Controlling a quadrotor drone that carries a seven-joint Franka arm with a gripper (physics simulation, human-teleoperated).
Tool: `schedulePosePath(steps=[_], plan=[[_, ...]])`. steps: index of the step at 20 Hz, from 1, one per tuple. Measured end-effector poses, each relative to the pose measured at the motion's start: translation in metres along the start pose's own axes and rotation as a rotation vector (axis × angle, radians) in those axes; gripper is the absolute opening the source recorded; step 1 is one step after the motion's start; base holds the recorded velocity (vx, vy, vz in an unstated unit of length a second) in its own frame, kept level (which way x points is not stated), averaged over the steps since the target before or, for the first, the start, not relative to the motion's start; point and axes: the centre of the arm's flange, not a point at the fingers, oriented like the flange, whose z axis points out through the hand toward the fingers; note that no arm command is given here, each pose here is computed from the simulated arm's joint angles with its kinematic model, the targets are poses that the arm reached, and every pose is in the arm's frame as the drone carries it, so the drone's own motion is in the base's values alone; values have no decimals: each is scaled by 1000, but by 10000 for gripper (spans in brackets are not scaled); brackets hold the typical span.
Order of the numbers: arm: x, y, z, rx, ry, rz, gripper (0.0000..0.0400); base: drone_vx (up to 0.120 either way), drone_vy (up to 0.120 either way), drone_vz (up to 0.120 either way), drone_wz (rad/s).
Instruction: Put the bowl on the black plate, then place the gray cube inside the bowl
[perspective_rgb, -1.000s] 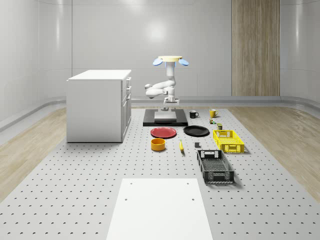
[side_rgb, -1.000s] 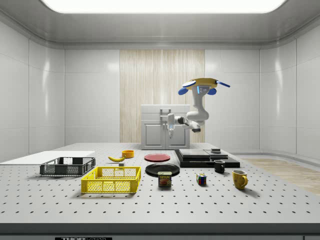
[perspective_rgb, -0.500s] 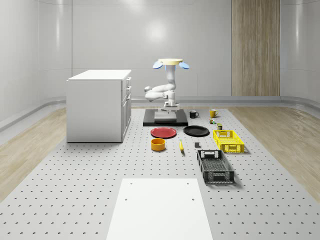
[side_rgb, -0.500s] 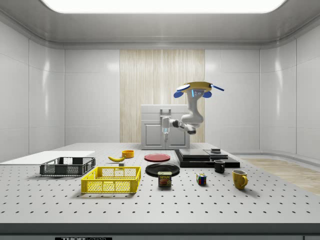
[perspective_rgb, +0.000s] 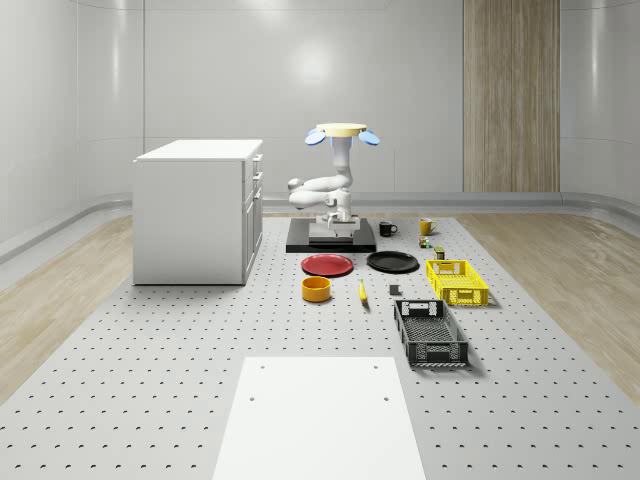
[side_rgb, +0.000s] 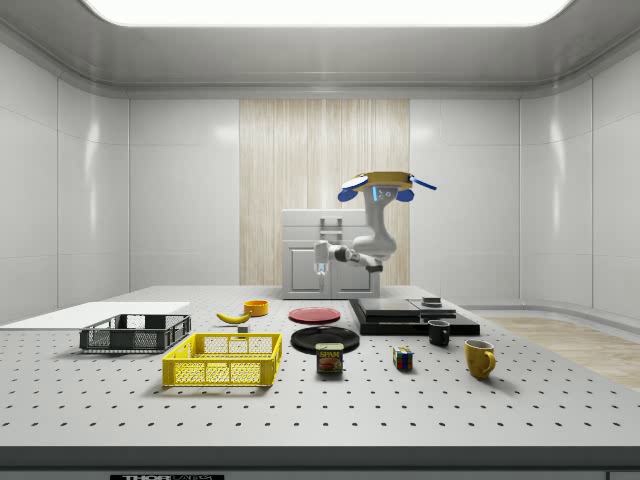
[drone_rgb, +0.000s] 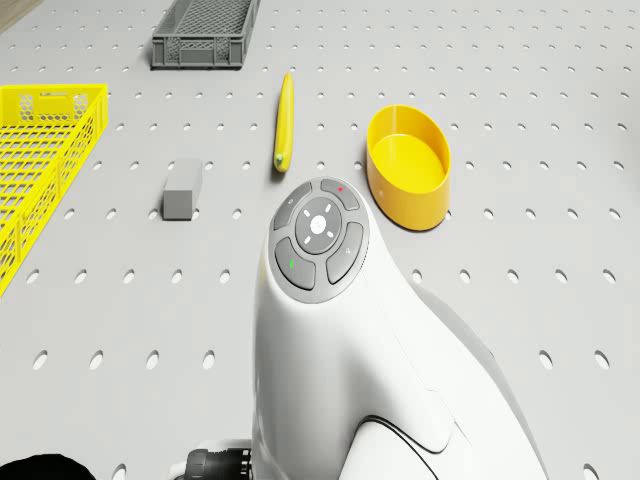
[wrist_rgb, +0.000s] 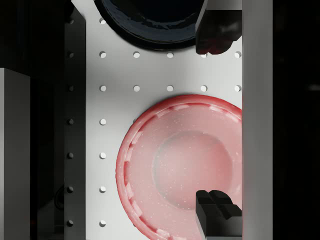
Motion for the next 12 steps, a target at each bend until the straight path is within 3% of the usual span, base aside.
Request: schedulePosePath(steps=[4,7,12], plan=[[0,0,0,0,0,0,400,120,0,-110,0],[0,0,0,0,0,0,400,120,0,-13,0],[0,0,0,0,0,0,400,120,0,-120,0]])
